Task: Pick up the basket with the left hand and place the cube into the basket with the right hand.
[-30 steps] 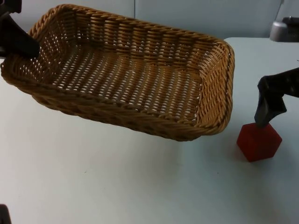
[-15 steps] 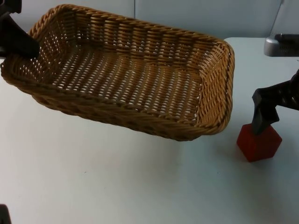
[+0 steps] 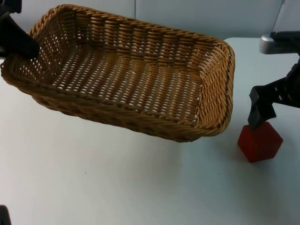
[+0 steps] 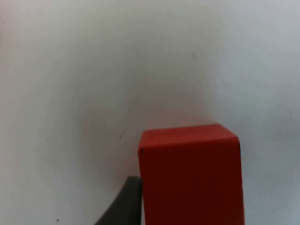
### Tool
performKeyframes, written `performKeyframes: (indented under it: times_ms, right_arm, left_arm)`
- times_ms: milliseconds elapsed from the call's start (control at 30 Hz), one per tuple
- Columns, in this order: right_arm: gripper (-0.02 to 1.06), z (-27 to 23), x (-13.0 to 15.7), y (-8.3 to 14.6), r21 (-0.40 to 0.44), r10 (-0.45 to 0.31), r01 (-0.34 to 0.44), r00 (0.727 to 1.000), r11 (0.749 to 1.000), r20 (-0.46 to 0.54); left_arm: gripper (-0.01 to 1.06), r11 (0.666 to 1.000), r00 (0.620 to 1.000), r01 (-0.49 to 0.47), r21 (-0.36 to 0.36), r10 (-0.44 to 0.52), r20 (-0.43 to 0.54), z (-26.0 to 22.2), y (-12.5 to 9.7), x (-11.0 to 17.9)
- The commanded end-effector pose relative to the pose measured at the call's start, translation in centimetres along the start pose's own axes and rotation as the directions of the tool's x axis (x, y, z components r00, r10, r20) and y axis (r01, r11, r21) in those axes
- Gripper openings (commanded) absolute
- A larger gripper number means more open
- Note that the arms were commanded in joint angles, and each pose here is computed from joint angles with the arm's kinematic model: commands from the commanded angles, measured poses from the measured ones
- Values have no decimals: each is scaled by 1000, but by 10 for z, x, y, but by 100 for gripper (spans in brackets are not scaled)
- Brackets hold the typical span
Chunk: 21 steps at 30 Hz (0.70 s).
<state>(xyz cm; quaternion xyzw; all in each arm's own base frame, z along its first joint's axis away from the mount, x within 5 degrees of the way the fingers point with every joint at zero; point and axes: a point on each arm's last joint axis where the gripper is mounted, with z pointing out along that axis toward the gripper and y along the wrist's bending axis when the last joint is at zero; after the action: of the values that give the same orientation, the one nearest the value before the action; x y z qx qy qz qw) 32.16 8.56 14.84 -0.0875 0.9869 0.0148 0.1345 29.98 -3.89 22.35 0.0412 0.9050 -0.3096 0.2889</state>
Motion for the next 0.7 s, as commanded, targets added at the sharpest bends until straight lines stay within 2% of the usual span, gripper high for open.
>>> performKeyframes:
  times_ms: [0,167,400,667]
  right_arm:
    - [96,1,-10,-1,-7,4,-4,1000,1000,-9]
    - [96,3,-15,4,-22,-4,3,1000,1000,-16]
    - [96,23,-8,13,-34,-17,13,995,999,-102]
    - [95,25,-7,13,-33,-17,14,993,999,-115]
  left_arm:
    - [0,999,999,27,29,-28,24,-3,-5,-2]
    - [0,999,999,27,29,-28,24,-3,-5,-2]
    - [0,999,999,26,26,-26,24,-3,-5,-2]
    - [0,999,999,26,24,-26,25,-3,-5,-2]
